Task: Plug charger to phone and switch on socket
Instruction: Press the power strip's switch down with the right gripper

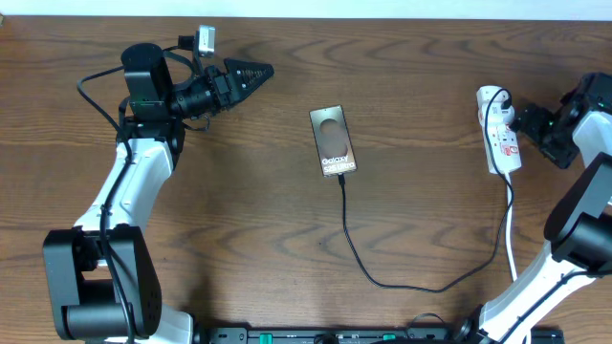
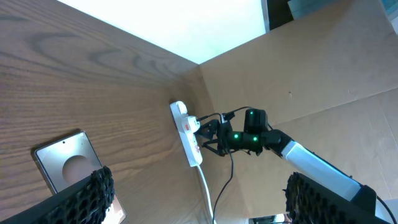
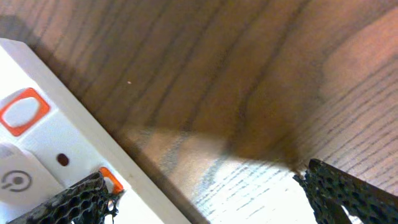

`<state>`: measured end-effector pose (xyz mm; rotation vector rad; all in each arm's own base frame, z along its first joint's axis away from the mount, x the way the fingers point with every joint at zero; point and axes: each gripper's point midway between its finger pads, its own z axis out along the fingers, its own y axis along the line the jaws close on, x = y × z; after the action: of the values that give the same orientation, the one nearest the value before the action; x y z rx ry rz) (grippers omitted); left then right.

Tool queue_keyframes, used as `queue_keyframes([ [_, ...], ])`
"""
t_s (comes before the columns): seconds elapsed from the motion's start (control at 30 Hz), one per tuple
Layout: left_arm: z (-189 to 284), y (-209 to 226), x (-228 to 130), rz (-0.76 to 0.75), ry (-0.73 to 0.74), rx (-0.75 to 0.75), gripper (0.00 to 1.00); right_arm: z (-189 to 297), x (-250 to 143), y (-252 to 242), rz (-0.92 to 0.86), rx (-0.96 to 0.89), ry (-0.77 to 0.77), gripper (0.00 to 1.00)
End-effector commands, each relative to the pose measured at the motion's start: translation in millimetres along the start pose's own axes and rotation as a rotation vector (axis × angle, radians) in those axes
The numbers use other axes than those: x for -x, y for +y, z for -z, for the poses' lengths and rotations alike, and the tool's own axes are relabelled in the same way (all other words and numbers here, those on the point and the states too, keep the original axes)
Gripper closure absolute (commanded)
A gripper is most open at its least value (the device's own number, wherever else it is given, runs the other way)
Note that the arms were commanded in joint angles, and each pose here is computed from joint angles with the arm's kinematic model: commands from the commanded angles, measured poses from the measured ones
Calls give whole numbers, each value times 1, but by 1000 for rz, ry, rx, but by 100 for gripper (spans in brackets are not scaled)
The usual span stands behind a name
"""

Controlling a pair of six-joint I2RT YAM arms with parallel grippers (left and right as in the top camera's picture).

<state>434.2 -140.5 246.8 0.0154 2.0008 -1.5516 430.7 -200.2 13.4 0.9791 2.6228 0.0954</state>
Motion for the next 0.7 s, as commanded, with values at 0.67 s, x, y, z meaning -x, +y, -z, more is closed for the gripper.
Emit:
queue_keyframes([
  [0.67, 2, -7, 4, -22, -9, -6, 11, -20, -39, 23, 79, 63, 107, 1],
])
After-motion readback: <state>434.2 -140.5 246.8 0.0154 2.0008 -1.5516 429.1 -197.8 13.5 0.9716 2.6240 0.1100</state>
